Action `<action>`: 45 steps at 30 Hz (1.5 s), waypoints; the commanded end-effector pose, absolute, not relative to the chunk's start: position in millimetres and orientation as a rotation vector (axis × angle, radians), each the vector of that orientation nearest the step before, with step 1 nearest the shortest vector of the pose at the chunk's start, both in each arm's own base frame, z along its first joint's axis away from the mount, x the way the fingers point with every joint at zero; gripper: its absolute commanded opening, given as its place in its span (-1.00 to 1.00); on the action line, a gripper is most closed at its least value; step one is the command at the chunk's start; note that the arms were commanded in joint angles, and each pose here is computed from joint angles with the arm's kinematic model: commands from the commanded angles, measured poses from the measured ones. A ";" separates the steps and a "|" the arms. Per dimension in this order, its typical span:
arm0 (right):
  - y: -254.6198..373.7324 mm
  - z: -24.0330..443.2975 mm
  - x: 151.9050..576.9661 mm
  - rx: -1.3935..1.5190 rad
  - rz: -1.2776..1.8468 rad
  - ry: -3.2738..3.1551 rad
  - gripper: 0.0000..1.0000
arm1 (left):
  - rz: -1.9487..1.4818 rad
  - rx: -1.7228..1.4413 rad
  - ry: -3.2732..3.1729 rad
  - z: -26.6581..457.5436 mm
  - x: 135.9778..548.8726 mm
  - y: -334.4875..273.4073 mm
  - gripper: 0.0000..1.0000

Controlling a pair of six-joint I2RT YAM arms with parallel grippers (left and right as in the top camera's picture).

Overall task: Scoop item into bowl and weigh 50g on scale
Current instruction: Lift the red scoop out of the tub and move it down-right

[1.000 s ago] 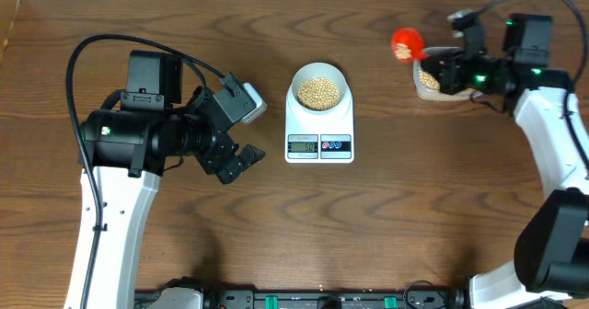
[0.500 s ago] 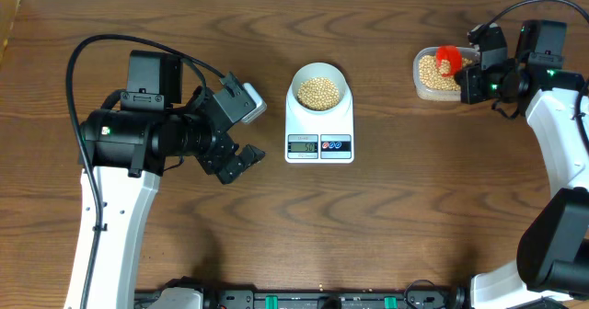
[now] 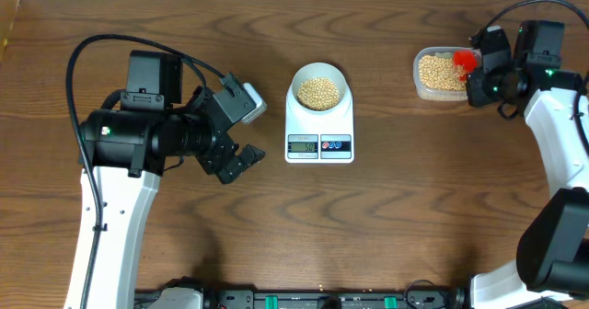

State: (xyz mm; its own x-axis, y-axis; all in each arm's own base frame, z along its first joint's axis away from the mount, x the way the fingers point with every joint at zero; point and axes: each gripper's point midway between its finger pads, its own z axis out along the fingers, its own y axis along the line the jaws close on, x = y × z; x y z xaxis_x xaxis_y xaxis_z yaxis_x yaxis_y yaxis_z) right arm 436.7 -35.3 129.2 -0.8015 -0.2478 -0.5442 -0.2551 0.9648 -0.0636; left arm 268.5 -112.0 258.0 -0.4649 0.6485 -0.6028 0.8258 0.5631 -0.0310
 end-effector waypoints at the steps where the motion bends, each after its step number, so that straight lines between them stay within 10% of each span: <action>1: -41.9 136.0 435.8 -0.380 -0.127 2.540 -0.98 | -0.440 1.163 2.243 266.4 270.5 -112.8 0.96; 19: -47.5 220.3 422.7 -0.283 -0.281 2.358 -0.98 | -0.441 1.163 2.244 266.4 270.5 -112.8 0.96; 45: -48.7 278.1 235.9 0.587 0.422 2.286 -0.97 | -0.440 1.163 2.243 266.4 270.5 -112.8 0.96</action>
